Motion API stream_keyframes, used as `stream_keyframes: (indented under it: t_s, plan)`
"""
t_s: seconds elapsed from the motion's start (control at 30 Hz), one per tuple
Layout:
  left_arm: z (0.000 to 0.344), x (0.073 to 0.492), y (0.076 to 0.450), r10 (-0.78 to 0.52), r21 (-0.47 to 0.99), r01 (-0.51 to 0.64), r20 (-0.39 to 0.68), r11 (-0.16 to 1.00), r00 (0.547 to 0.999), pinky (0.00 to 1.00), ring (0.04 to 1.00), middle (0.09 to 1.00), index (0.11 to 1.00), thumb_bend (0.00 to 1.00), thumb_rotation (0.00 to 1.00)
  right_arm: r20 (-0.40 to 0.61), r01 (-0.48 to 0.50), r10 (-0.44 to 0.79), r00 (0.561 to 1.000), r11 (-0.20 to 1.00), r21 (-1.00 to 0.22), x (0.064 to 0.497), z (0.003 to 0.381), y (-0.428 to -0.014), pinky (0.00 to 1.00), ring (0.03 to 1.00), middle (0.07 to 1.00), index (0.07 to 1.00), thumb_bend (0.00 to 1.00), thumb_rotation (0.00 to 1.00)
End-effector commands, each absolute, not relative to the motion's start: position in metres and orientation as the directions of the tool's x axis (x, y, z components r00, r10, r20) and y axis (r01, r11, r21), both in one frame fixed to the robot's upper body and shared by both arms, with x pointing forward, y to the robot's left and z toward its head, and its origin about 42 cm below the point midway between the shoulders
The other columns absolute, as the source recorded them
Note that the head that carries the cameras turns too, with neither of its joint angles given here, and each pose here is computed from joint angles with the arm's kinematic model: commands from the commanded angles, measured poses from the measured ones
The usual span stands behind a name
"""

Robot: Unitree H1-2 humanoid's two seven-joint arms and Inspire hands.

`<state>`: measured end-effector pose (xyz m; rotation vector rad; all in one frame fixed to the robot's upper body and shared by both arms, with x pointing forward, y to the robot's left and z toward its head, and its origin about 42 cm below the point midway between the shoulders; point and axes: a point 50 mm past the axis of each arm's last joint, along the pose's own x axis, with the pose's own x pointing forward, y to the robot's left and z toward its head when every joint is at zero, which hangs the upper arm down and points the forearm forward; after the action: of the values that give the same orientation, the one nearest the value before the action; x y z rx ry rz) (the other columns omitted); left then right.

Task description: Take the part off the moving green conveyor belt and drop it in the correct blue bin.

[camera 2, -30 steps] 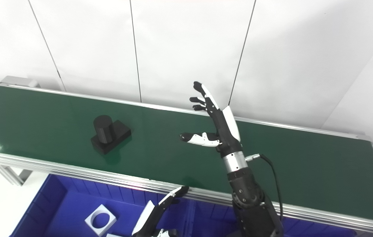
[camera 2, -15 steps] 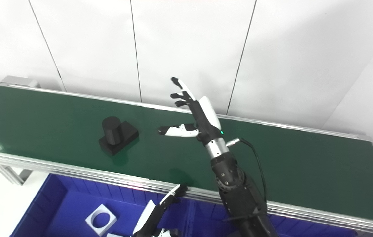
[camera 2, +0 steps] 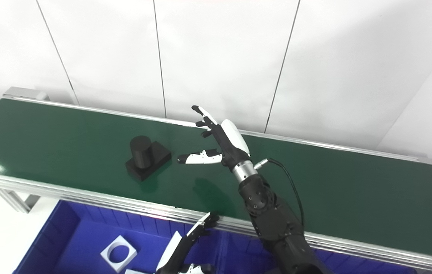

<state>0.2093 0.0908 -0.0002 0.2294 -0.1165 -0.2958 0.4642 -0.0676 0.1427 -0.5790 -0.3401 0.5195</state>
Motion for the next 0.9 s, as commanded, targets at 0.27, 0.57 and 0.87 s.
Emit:
stream_keyframes:
  t_s: [0.27, 0.57, 0.87]
  plan:
    - [0.014, 0.212, 0.075, -0.302, 0.198, 0.272, 0.142, 0.942, 0.943, 0.81, 0.868, 0.89, 0.915, 0.9, 0.9, 0.181, -0.375, 0.517, 0.837, 0.781, -0.5, 0.476, 0.155, -0.042, 0.63, 0.817, 0.96, 0.971, 0.99, 0.56]
    - [0.014, 0.21, 0.072, -0.306, 0.214, 0.271, 0.154, 0.939, 0.94, 0.81, 0.86, 0.881, 0.921, 0.92, 0.91, 0.106, -0.337, 0.477, 0.873, 0.745, -0.575, 0.479, 0.142, -0.038, 0.62, 0.8, 0.924, 0.942, 1.0, 0.5]
    - [0.014, 0.211, 0.07, -0.314, 0.228, 0.275, 0.162, 0.934, 0.935, 0.8, 0.859, 0.883, 0.93, 0.93, 0.93, 0.054, -0.331, 0.459, 0.887, 0.711, -0.62, 0.475, 0.131, -0.032, 0.57, 0.745, 0.866, 0.906, 1.0, 0.47]
